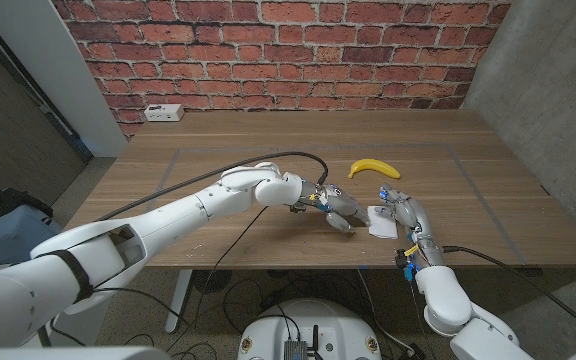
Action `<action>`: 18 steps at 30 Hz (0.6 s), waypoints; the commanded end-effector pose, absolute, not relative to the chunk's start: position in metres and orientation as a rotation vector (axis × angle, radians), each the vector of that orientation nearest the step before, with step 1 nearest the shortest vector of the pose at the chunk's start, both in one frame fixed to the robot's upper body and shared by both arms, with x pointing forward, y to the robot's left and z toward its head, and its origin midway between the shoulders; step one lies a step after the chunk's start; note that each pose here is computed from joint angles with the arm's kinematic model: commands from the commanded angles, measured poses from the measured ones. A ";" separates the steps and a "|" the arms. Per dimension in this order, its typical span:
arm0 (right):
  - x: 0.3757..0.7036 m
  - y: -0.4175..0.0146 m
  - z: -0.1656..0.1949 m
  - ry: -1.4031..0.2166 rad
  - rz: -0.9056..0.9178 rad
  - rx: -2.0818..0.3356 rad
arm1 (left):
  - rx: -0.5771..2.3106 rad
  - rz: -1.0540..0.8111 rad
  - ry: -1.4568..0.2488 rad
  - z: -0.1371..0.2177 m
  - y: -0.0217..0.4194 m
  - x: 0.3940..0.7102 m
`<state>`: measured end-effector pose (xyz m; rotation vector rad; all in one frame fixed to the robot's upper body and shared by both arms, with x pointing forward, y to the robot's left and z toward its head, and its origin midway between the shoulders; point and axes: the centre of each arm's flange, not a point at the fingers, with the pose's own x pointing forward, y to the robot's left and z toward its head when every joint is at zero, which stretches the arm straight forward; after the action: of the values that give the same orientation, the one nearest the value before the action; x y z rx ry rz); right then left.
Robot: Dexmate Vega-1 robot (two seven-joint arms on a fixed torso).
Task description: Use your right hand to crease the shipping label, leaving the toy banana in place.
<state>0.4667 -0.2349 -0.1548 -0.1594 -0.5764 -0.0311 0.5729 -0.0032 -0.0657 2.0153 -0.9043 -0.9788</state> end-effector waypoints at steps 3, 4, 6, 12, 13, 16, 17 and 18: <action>0.491 -0.216 -0.179 -0.572 0.069 -0.006 | 2.087 -0.947 -0.843 -0.072 0.002 0.582; 0.493 -0.215 -0.180 -0.568 0.067 -0.002 | 2.086 -0.949 -0.843 -0.071 0.002 0.582; 0.496 -0.213 -0.181 -0.560 0.070 0.000 | 2.084 -0.953 -0.840 -0.071 0.002 0.583; 0.500 -0.212 -0.184 -0.522 0.041 0.011 | 2.084 -0.959 -0.829 -0.070 0.003 0.587; 0.501 -0.212 -0.185 -0.517 0.030 0.021 | 2.087 -0.961 -0.823 -0.070 0.002 0.588; 0.502 -0.214 -0.187 -0.518 0.000 0.043 | 2.090 -0.966 -0.808 -0.069 0.001 0.591; 0.503 -0.215 -0.187 -0.521 -0.009 0.050 | 2.095 -0.966 -0.806 -0.069 0.001 0.591; 0.503 -0.215 -0.188 -0.525 -0.020 0.057 | 2.094 -0.967 -0.807 -0.069 0.001 0.592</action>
<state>0.4954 -0.2164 -0.1814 -0.0064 -0.5389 0.0335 0.5841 0.0004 -0.0683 2.0773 -0.8427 -0.9564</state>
